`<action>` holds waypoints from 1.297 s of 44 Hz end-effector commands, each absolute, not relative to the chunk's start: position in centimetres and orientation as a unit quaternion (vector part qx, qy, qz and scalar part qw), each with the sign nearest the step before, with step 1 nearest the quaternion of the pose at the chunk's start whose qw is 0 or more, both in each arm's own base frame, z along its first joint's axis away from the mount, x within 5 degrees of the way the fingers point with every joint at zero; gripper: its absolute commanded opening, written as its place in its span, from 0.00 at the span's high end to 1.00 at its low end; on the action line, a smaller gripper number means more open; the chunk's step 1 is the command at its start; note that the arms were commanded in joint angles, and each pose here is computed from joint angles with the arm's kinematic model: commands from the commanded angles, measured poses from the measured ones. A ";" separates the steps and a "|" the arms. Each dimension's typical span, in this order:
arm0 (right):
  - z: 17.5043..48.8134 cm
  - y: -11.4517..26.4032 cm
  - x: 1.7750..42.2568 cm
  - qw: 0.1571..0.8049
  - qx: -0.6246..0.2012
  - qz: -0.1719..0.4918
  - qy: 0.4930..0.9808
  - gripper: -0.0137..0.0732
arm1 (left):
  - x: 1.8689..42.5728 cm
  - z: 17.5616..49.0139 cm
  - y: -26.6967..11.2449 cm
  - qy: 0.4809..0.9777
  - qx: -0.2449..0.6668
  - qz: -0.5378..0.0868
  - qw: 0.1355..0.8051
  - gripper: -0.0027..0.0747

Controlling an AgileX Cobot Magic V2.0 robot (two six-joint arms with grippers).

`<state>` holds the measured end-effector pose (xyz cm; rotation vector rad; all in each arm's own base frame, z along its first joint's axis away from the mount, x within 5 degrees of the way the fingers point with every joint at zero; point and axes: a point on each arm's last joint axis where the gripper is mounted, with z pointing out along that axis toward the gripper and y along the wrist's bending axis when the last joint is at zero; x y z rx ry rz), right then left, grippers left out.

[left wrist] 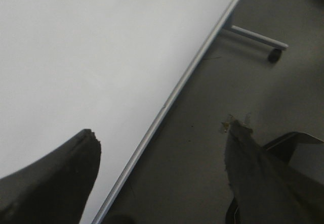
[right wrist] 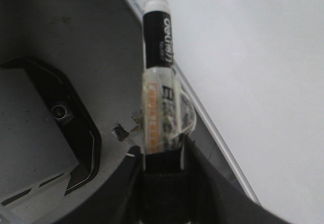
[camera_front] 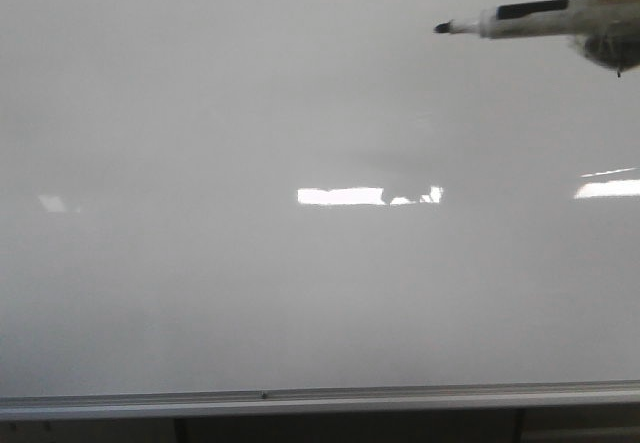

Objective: Write number 1 on whiteboard

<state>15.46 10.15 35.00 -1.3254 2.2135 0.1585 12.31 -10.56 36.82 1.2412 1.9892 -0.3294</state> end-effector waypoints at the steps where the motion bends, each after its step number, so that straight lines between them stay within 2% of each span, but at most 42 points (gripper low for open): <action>1: 36.5 11.5 14.3 0.306 -0.544 0.090 0.776 0.83 | 12.0 38.5 -12.6 0.739 0.511 -0.160 0.409 0.32; 6: 36.6 12.9 13.1 0.306 -0.581 0.119 0.745 0.83 | 11.7 38.6 -15.3 0.710 0.559 -0.178 0.389 0.32; 15: 36.6 13.3 12.7 0.305 -0.591 0.128 0.735 0.83 | 11.7 38.3 -20.4 0.670 0.625 -0.185 0.355 0.32; 25: 36.6 13.3 12.7 0.306 -0.591 0.128 0.735 0.83 | 13.0 37.1 -24.5 0.666 0.647 -0.186 0.322 0.32; 32: 36.7 13.4 12.7 0.307 -0.590 0.128 0.735 0.83 | 13.7 36.5 -25.8 0.669 0.645 -0.186 0.318 0.34; 38: 36.7 13.4 12.8 0.309 -0.590 0.128 0.735 0.83 | 13.9 36.4 -26.0 0.669 0.643 -0.187 0.322 0.49; 45: 36.7 13.4 12.8 0.310 -0.589 0.128 0.735 0.82 | 13.9 36.4 -26.0 0.669 0.643 -0.187 0.322 0.73; 48: 36.7 13.4 12.8 0.312 -0.589 0.128 0.735 0.76 | 13.9 36.4 -26.0 0.669 0.643 -0.187 0.322 0.81; 57: 36.7 13.4 12.9 0.311 -0.579 0.129 0.742 0.35 | 13.9 36.4 -26.0 0.669 0.644 -0.187 0.321 0.96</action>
